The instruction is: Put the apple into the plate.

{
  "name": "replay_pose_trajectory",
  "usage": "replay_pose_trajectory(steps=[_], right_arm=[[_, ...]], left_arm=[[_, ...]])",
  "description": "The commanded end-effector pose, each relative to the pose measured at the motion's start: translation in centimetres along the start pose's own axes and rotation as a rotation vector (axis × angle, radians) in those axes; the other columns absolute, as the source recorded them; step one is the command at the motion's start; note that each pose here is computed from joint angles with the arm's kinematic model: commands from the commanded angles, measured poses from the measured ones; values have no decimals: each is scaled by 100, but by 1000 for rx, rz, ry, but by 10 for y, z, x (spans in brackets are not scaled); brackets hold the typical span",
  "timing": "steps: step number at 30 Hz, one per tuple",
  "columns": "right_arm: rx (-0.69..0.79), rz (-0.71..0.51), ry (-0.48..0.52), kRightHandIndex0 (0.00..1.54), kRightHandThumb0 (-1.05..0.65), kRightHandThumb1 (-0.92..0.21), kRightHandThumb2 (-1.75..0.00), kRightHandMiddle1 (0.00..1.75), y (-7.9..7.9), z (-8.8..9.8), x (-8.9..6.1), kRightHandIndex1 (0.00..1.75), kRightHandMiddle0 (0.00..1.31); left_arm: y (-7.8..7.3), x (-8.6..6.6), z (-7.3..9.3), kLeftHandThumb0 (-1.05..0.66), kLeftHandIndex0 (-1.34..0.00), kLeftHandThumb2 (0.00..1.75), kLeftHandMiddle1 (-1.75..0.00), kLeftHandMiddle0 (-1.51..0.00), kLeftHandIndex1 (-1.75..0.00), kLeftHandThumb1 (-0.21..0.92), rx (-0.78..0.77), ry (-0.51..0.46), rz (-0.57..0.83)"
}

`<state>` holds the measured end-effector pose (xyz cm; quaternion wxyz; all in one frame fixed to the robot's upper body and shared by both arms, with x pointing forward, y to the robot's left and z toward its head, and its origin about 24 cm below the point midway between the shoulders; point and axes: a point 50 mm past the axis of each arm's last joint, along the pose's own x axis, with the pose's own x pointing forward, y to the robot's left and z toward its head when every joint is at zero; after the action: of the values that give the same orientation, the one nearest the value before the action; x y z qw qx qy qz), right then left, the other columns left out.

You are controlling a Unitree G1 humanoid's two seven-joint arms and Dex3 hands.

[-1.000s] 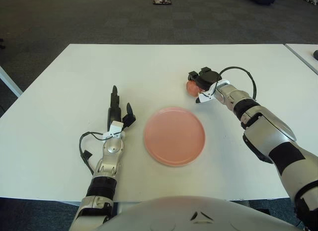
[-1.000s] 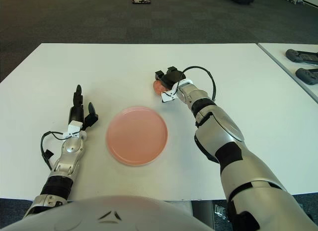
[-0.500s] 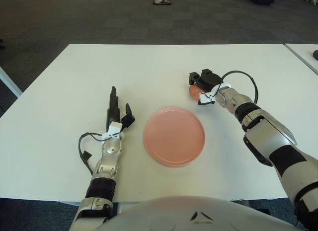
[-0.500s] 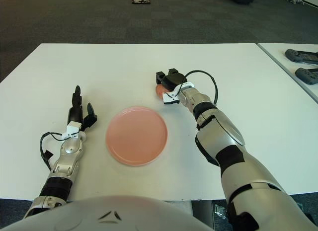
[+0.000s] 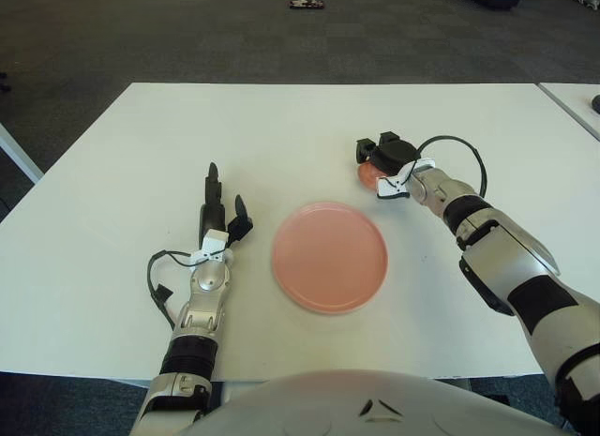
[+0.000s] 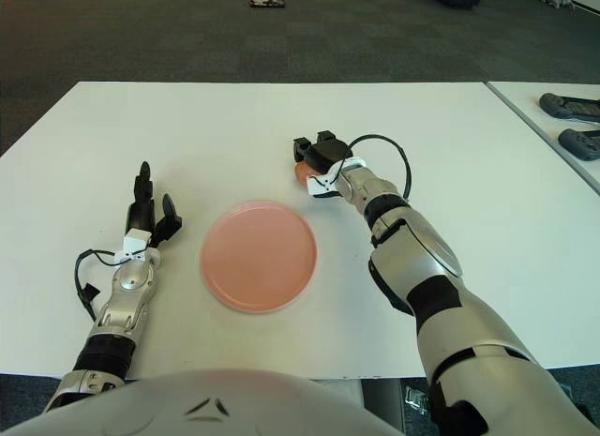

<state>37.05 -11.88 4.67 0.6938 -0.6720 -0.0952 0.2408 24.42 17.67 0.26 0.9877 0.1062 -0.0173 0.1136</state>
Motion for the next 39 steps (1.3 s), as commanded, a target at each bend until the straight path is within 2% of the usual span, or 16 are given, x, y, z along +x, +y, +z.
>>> replay_pose_trajectory(steps=[1, 17, 23, 27, 35, 39], right_arm=[[8, 34, 23, 97, 0, 7, -167, 175, 10, -6, -6, 151, 70], [114, -18, 29, 95, 0, 8, -171, 175, 13, -7, -10, 158, 70], [245, -84, 19, 95, 0, 8, -171, 175, 10, -8, -13, 159, 70], [296, -140, 0, 94, 0, 8, -172, 175, 3, -10, -14, 161, 69], [366, -341, -73, 87, 0, 2, -168, 175, -35, -13, -16, 169, 64], [393, -392, -103, 85, 0, -1, -165, 175, -47, -12, -17, 169, 62]], left_arm=[[3, 1, 0, -91, 0, 99, 0, 0, 0, 92, 6, -5, 3], [4, 1, 0, -91, 0, 99, 0, 0, 0, 92, 4, -2, 7], [4, 2, -1, -91, 0, 98, 0, 0, 0, 92, 5, 1, 7], [4, 2, -1, -92, 0, 99, 0, 0, 0, 92, 8, 3, 5], [4, 1, -1, -92, 0, 99, 0, 0, 0, 92, 13, -1, -1], [5, 1, -1, -92, 0, 99, 0, 0, 0, 92, 14, 1, 0]])
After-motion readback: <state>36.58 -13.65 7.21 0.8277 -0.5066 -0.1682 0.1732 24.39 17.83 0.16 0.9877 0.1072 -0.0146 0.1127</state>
